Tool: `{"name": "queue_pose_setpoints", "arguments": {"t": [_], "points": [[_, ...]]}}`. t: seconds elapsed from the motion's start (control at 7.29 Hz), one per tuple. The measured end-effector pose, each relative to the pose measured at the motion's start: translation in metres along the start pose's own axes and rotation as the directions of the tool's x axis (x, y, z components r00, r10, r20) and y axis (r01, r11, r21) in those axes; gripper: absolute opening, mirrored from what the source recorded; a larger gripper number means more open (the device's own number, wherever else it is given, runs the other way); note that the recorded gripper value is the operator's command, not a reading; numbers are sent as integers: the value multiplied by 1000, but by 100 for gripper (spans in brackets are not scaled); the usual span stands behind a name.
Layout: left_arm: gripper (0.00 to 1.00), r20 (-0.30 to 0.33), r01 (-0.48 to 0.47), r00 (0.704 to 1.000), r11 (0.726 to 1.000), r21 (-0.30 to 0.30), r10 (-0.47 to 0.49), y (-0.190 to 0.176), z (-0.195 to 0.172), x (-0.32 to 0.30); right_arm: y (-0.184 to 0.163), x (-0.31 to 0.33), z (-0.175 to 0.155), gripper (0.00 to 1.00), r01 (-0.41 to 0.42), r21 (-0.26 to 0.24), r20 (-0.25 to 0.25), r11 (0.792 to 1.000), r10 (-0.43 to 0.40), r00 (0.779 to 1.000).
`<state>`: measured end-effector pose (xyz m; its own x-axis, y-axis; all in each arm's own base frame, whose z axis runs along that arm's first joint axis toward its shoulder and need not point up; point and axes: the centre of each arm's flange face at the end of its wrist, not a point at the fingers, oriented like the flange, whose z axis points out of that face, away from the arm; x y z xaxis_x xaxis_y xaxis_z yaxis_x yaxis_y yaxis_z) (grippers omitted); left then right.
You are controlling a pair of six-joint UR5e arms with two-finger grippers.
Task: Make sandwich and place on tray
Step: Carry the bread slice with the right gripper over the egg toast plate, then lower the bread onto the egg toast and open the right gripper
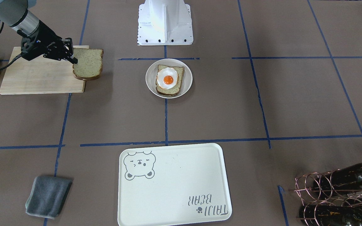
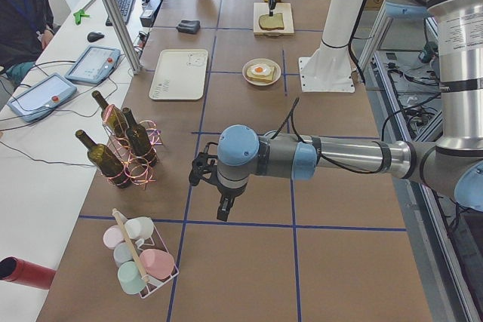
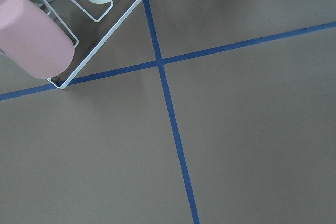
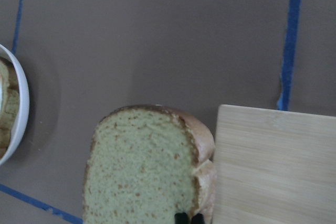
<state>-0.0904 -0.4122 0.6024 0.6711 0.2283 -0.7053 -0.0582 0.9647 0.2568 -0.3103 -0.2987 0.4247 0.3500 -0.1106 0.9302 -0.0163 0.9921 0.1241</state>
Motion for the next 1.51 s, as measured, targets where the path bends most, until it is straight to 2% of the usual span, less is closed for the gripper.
{"name": "queue_pose_setpoints", "arguments": {"t": [0.41, 0.69, 0.96, 1.23, 1.51], "points": [[100, 0, 0, 1000, 1000, 1, 0, 0, 0, 0, -40, -92, 36, 0, -52, 15, 37, 999, 51, 998], [100, 0, 0, 1000, 1000, 1, 0, 0, 0, 0, -43, -167, 72, 0, -81, 29, 41, 996, 80, 996], [100, 0, 0, 1000, 1000, 1, 0, 0, 0, 0, -41, -230, 110, 0, -99, 50, 22, 994, 98, 995], [100, 0, 1, 1000, 1000, 1, -1, 0, 0, 0, -43, -254, 141, 0, -121, 68, -6, 990, 122, 993], [100, 0, 1, 1000, 1000, 0, -1, 0, 0, 0, -39, -253, 154, 0, -124, 69, -28, 990, 126, 992]]}}
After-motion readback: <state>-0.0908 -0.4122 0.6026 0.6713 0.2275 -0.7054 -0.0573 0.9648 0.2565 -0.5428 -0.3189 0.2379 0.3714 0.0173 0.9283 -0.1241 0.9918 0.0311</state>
